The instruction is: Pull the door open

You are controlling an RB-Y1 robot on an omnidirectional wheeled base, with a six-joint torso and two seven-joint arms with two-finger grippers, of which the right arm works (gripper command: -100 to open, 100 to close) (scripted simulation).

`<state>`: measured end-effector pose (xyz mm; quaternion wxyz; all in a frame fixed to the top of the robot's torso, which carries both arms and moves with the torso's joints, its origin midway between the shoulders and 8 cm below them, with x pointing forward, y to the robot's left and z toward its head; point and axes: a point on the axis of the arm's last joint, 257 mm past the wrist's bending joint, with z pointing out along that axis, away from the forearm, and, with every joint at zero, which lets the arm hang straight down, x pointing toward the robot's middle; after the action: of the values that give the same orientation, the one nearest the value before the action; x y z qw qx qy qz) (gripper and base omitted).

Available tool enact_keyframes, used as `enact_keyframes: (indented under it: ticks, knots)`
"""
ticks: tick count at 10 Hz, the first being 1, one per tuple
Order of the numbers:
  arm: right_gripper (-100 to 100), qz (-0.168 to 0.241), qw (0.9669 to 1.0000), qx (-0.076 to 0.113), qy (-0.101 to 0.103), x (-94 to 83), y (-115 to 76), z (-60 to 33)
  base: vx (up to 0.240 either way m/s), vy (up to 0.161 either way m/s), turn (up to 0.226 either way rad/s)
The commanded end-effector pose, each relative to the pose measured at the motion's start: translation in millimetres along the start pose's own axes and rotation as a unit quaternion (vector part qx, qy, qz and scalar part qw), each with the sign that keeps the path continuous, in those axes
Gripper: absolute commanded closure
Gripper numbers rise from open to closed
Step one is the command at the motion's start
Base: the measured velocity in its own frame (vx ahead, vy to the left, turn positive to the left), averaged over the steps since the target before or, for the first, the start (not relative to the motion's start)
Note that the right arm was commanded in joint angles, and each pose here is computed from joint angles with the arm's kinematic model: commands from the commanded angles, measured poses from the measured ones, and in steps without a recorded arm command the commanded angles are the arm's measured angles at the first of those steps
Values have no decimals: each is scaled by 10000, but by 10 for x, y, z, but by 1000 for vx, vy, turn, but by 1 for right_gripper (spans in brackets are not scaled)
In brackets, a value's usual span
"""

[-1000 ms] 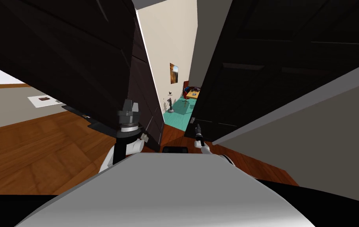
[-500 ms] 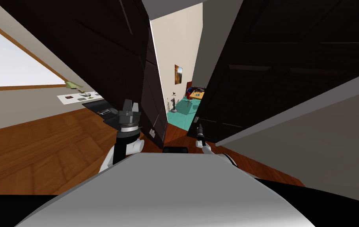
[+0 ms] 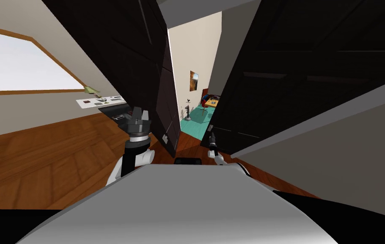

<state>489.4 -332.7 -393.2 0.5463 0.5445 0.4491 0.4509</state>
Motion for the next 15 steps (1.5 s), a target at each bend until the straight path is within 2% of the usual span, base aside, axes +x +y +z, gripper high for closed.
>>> enact_keyframes:
  ticks: [1, 2, 4, 6, 13, 14, 15]
  knots:
    - [-100, -4, 10000, -2, 4, 31, 16, 6, 33, -39, -4]
    - [-100, -5, 10000, -3, 26, 119, 17, 13, 110, -35, -45]
    - [-100, -5, 10000, -3, 26, 119, 17, 13, 94, -36, -3]
    - [-100, -8, 10000, -2, 50, 212, 17, 18, 156, -81, -95]
    - [-100, -8, 10000, -4, 74, 305, 22, 25, 177, -21, -67]
    - [100, -8, 10000, -4, 74, 305, 22, 25, -15, 2, 1]
    - [100, -8, 10000, -4, 74, 305, 22, 25, -35, 3, 14]
